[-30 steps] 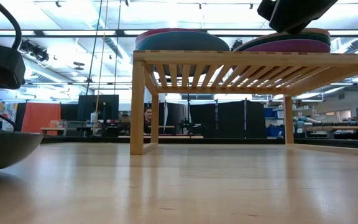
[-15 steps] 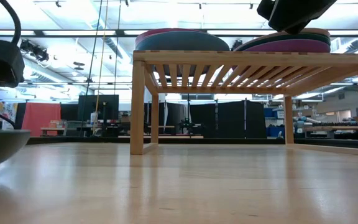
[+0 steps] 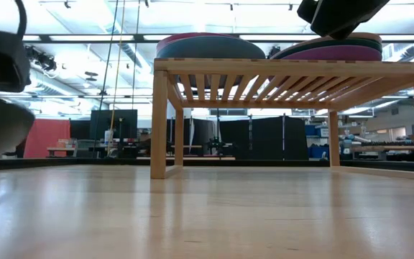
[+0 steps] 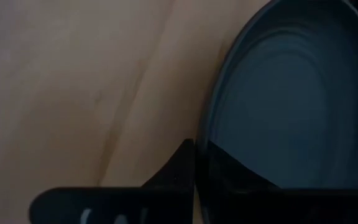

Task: Place and stack plates onto a shelf
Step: Stack the black plate on top of the pink plate on the shelf

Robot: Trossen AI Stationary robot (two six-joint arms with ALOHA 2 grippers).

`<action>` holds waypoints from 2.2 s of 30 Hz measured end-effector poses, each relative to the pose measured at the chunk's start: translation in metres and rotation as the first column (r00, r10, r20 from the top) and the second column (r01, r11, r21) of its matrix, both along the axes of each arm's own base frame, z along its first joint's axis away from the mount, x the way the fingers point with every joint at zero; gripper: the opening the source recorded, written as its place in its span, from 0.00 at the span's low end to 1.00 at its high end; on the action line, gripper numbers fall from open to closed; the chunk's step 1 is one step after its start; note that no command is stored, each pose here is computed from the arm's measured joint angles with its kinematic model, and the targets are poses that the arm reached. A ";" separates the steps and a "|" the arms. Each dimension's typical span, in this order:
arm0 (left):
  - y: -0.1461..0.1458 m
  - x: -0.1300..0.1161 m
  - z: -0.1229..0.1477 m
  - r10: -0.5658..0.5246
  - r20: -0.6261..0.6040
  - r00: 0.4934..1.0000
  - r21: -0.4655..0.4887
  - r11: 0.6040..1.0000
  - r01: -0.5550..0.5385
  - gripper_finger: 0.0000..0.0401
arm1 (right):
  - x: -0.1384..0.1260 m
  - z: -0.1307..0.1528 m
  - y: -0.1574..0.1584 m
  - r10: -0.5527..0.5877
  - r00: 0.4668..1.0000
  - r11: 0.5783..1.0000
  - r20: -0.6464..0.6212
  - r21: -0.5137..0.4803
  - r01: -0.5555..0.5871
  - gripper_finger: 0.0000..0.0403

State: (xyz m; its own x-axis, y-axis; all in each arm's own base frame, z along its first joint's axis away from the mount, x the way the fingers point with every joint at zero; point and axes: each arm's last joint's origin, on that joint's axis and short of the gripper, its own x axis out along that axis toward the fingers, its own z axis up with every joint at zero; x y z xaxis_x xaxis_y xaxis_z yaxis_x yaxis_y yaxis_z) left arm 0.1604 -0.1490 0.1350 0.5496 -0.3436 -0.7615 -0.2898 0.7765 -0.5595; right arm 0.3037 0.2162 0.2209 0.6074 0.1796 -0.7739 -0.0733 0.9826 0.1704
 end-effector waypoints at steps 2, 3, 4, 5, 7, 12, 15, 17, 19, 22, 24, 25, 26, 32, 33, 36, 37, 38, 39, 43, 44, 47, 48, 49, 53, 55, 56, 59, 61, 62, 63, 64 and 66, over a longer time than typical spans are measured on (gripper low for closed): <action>0.000 0.003 0.002 -0.009 0.023 1.000 0.000 1.000 0.009 0.05 | 0.000 0.000 0.000 0.000 1.000 1.000 0.000 0.000 0.000 0.44; 0.000 0.005 0.004 -0.014 0.032 0.999 0.004 1.000 0.014 0.05 | 0.000 0.000 0.000 0.000 1.000 1.000 0.000 0.000 0.000 0.44; 0.000 0.007 0.005 -0.022 0.045 0.999 0.011 1.000 0.022 0.05 | 0.000 0.000 0.000 0.000 1.000 1.000 0.000 0.000 0.000 0.44; 0.000 0.009 0.007 -0.031 0.061 0.998 0.015 0.999 0.030 0.05 | 0.000 0.000 0.000 0.000 1.000 1.000 0.000 0.000 0.000 0.44; 0.001 0.014 0.012 -0.048 0.093 0.995 0.027 0.999 0.046 0.05 | 0.000 0.000 0.000 0.000 1.000 1.000 0.000 0.000 0.000 0.44; 0.004 0.032 0.028 -0.111 0.162 0.980 0.055 0.993 0.103 0.05 | 0.000 0.000 0.000 0.000 1.000 1.000 0.000 0.000 0.000 0.44; 0.007 0.045 0.041 -0.164 0.209 0.964 0.062 0.986 0.155 0.05 | 0.000 0.000 0.000 0.000 1.000 1.000 0.000 0.000 0.000 0.44; 0.010 0.055 0.052 -0.199 0.246 0.949 0.061 0.980 0.190 0.05 | 0.000 0.000 0.000 0.000 1.000 1.000 -0.001 0.000 0.000 0.44; 0.014 0.064 0.064 -0.230 0.277 0.933 0.059 0.973 0.223 0.05 | 0.000 0.000 0.000 0.000 1.000 1.000 0.000 0.000 0.000 0.44; 0.022 0.077 0.083 -0.263 0.293 0.919 0.076 0.965 0.252 0.05 | 0.000 0.000 0.000 0.000 1.000 1.000 0.000 0.000 0.000 0.44; 0.028 0.085 0.097 -0.273 0.284 0.919 0.101 0.962 0.254 0.05 | 0.000 0.000 0.000 0.000 1.000 1.000 0.000 0.000 0.000 0.44; 0.031 0.088 0.105 -0.278 0.271 0.922 0.120 0.960 0.255 0.05 | 0.000 0.000 0.000 0.000 1.000 1.000 -0.001 0.000 0.000 0.44; 0.035 0.090 0.113 -0.285 0.253 0.925 0.141 0.956 0.256 0.05 | 0.000 0.000 0.000 0.000 1.000 1.000 0.000 0.000 0.000 0.44; 0.059 0.100 0.172 -0.295 0.215 0.931 0.265 0.935 0.235 0.05 | 0.000 0.000 0.000 0.000 1.000 1.000 0.000 0.000 0.000 0.44; 0.063 0.101 0.182 -0.290 0.220 0.931 0.282 0.933 0.224 0.05 | 0.000 0.000 0.000 0.000 1.000 1.000 0.000 0.000 0.000 0.44; 0.078 0.102 0.212 -0.277 0.248 0.928 0.320 0.928 0.191 0.05 | 0.000 0.000 0.000 0.000 1.000 1.000 0.000 0.000 0.000 0.44; 0.084 0.102 0.222 -0.266 0.258 0.929 0.328 0.928 0.174 0.05 | 0.000 0.000 0.000 0.000 1.000 1.000 0.000 0.000 0.000 0.44; 0.090 0.102 0.231 -0.255 0.269 0.929 0.336 0.929 0.158 0.05 | 0.000 0.000 0.000 -0.001 1.000 1.000 0.000 0.000 0.001 0.44; 0.096 0.102 0.239 -0.238 0.284 0.929 0.340 0.931 0.135 0.05 | 0.000 0.000 0.000 0.000 1.000 1.000 0.000 0.000 0.000 0.44; 0.123 0.101 0.268 -0.152 0.346 0.926 0.345 0.938 0.025 0.05 | 0.000 0.000 0.000 0.000 1.000 1.000 0.000 0.000 0.000 0.44; 0.129 0.100 0.274 -0.137 0.361 0.922 0.352 0.936 0.001 0.05 | 0.000 0.000 0.000 0.000 1.000 1.000 0.000 0.000 0.000 0.44; 0.151 0.099 0.287 -0.099 0.402 0.910 0.384 0.921 -0.069 0.05 | 0.000 0.000 0.000 0.000 1.000 1.000 0.000 0.000 0.000 0.44; 0.158 0.098 0.290 -0.081 0.411 0.908 0.390 0.916 -0.095 0.05 | 0.000 0.000 0.000 0.000 1.000 1.000 0.000 0.000 0.000 0.44; 0.166 0.097 0.292 -0.061 0.418 0.907 0.397 0.910 -0.121 0.05 | 0.000 0.000 0.000 0.000 1.000 1.000 0.000 0.001 0.000 0.44; 0.198 0.093 0.292 0.034 0.413 0.910 0.415 0.882 -0.221 0.05 | 0.000 0.000 0.000 -0.001 1.000 1.000 0.000 0.001 0.001 0.44; 0.214 0.091 0.290 0.091 0.404 0.910 0.416 0.868 -0.271 0.05 | 0.000 0.000 0.000 0.000 1.000 1.000 0.000 0.001 0.000 0.44; 0.222 0.092 0.288 0.119 0.394 0.912 0.416 0.861 -0.292 0.05 | 0.000 0.000 0.000 0.000 1.000 1.000 0.000 0.001 0.000 0.44; 0.244 0.094 0.280 0.185 0.358 0.915 0.406 0.852 -0.331 0.05 | 0.000 0.000 0.000 0.000 1.000 1.000 0.005 0.004 0.000 0.44; 0.256 0.099 0.272 0.211 0.330 0.920 0.388 0.858 -0.336 0.05 | 0.001 0.001 0.000 0.000 1.000 1.000 0.007 0.006 0.000 0.44; 0.262 0.101 0.267 0.222 0.307 0.925 0.377 0.864 -0.333 0.05 | 0.001 0.001 0.000 0.000 1.000 1.000 0.007 0.006 0.000 0.44; 0.267 0.104 0.261 0.230 0.283 0.931 0.367 0.871 -0.327 0.05 | 0.001 0.001 0.000 0.000 1.000 1.000 0.007 0.006 0.000 0.44; 0.272 0.108 0.255 0.234 0.258 0.937 0.354 0.880 -0.317 0.05 | 0.001 0.001 0.000 -0.001 1.000 1.000 0.007 0.006 0.001 0.44; 0.280 0.115 0.244 0.237 0.213 0.948 0.325 0.898 -0.298 0.05 | 0.001 0.001 0.000 0.000 1.000 1.000 0.009 0.007 0.000 0.44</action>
State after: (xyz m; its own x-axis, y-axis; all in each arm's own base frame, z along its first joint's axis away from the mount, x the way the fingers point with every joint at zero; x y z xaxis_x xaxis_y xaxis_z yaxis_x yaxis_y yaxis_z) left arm 0.2754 0.1309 0.3785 0.7102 0.1048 -0.6961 -0.4419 0.8361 -0.3250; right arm 0.3045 0.2167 0.2216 0.6147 0.1850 -0.7668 -0.0748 0.9814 0.1769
